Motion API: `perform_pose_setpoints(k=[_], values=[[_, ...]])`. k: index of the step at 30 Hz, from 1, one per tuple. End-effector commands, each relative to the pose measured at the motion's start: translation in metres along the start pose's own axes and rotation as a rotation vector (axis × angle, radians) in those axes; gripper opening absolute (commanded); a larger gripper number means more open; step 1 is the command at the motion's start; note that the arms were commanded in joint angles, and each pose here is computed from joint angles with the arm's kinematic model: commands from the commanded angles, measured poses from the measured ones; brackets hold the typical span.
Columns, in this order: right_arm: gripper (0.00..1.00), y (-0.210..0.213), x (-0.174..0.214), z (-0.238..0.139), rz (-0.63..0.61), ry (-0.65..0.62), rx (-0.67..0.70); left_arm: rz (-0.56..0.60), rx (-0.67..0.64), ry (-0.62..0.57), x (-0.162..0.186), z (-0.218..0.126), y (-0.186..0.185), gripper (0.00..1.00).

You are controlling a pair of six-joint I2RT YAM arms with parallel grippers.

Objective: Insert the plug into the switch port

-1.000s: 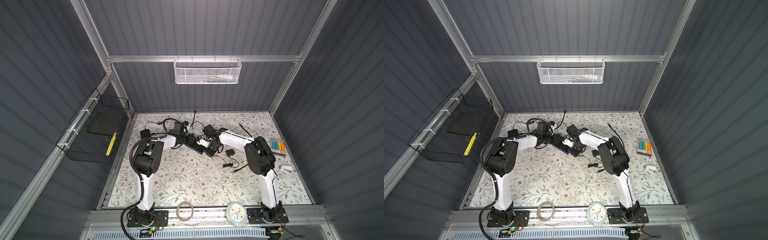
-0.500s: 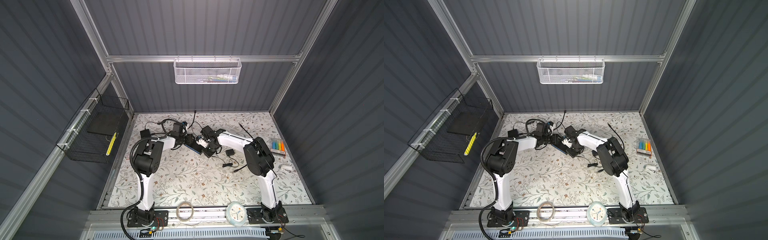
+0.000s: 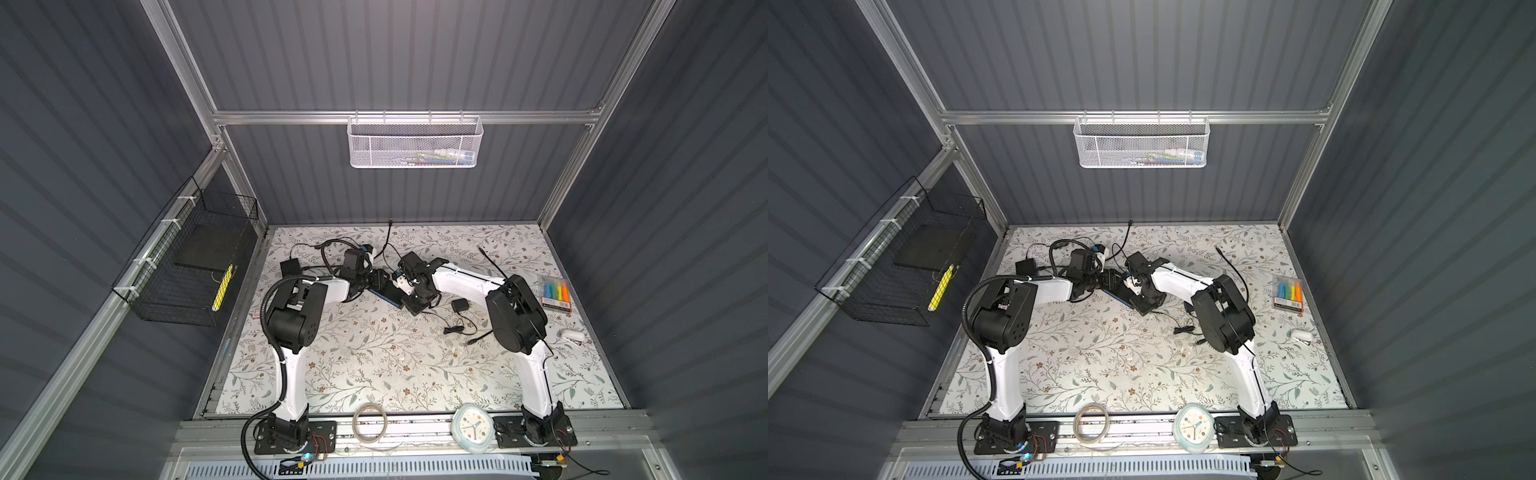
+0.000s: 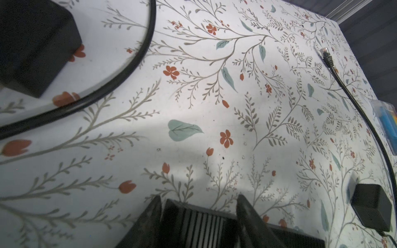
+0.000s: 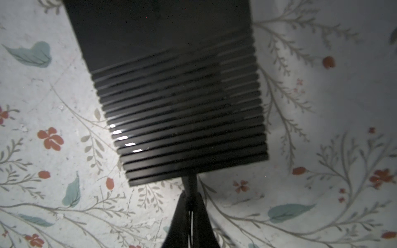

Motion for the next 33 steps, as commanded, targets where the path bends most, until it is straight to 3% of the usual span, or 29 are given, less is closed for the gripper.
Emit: perform_pose_setpoints(k=[1, 33], values=[[0.0, 0.011, -0.032, -0.007, -0.005, -0.127, -0.019, -0.095, -0.085, 0.235, 0.07, 0.013, 0.023, 0.55], [0.0, 0.021, -0.06, -0.013, 0.018, -0.21, -0.025, -0.06, -0.114, 0.31, 0.103, 0.028, 0.015, 0.55]])
Point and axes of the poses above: each gripper's point midway between its finger pads, its own z axis out along the fingers, its own y axis along the line the jaws close on, x = y × z, the point moved 6 cm from there along -z, back along the fingers, and after that the axes turned 7 degrees about -z, right-handed, at the moved point
